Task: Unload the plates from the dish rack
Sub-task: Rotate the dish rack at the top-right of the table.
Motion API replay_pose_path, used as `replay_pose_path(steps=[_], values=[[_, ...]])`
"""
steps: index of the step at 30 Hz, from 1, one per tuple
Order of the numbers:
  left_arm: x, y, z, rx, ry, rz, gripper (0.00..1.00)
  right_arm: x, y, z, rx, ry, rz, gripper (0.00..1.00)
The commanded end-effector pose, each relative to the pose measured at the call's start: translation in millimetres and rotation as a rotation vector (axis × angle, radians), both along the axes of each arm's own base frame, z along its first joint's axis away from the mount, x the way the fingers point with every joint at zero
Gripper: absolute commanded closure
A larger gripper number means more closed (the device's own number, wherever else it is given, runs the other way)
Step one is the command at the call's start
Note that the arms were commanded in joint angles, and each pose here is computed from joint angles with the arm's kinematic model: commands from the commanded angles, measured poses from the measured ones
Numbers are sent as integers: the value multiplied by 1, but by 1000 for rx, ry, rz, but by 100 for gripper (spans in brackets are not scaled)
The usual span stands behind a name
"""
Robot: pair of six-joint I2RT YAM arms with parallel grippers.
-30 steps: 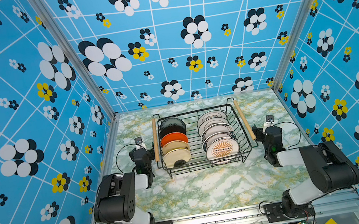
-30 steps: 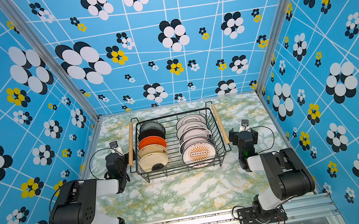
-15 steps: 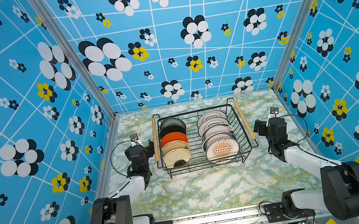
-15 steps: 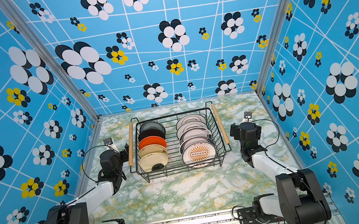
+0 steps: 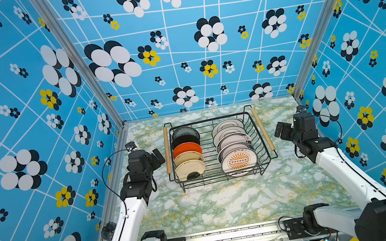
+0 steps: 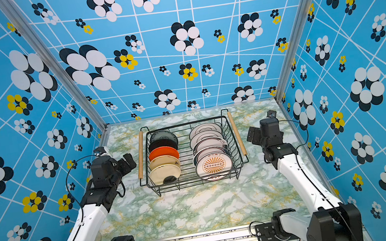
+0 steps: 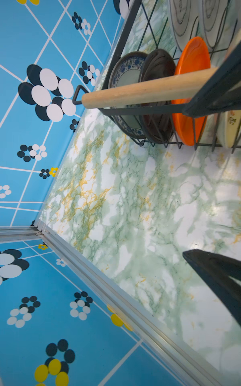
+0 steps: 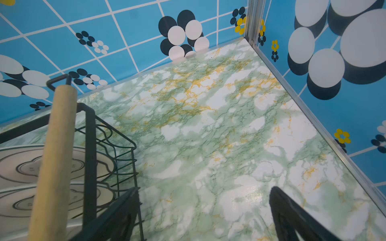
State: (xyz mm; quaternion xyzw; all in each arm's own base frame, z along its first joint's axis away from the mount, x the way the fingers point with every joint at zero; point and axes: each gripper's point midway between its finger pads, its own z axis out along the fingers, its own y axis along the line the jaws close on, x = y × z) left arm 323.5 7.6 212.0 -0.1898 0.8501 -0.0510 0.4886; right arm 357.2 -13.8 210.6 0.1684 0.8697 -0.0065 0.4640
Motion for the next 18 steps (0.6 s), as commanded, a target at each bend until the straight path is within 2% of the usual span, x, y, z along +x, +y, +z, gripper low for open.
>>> replay_pose_path(steps=[1,5,9,15,18], values=[[-22,-18,6,-101,98,-60,1,-15,18,6,126,85,45,1],[-25,-42,22,-179,129,-148,1,-17,38,20,221,116,111,1],[-23,-59,31,-198,165,-203,1,-18,55,33,264,126,179,3],[-11,-78,23,-191,247,-253,1,-16,92,32,228,233,310,7],[-4,-82,16,-171,283,-256,1,-9,103,24,206,285,328,11]])
